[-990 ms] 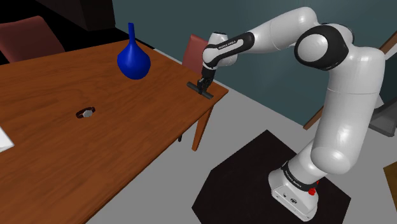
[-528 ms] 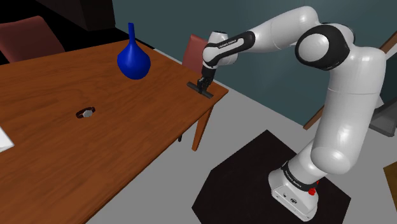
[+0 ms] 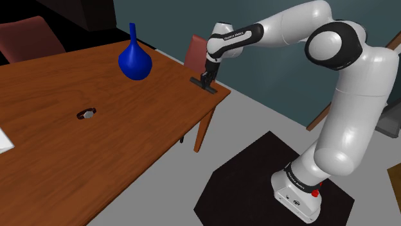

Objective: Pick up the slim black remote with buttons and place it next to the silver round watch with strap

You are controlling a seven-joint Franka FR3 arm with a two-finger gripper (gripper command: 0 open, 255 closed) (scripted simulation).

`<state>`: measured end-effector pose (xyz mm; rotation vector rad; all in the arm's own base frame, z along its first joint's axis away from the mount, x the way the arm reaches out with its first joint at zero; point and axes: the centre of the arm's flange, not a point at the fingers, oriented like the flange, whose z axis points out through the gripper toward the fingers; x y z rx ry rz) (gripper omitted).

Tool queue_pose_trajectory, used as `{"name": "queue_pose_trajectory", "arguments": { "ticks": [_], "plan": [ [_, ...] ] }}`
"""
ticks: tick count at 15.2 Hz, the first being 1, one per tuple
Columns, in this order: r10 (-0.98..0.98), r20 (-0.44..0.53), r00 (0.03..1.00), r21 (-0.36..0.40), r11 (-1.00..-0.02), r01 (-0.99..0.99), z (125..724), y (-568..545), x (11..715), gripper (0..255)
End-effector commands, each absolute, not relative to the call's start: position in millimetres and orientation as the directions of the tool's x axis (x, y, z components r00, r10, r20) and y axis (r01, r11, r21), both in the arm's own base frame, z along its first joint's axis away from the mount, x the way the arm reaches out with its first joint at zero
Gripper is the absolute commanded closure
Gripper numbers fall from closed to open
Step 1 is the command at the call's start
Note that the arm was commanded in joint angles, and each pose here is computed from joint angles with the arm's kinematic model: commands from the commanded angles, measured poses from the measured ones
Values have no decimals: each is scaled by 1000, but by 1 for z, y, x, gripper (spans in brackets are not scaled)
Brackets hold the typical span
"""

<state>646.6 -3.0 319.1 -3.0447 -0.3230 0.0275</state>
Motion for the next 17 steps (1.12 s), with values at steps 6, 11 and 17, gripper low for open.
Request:
{"name": "queue_pose_trajectory", "arguments": {
  "ticks": [6,11,17],
  "plan": [
    [210,-10,978,-81,-975,209,357,-3,645,255],
    [210,-10,978,-81,-975,209,377,10,643,255],
    [210,-10,978,-81,-975,209,377,89,634,255]
  ]
}}
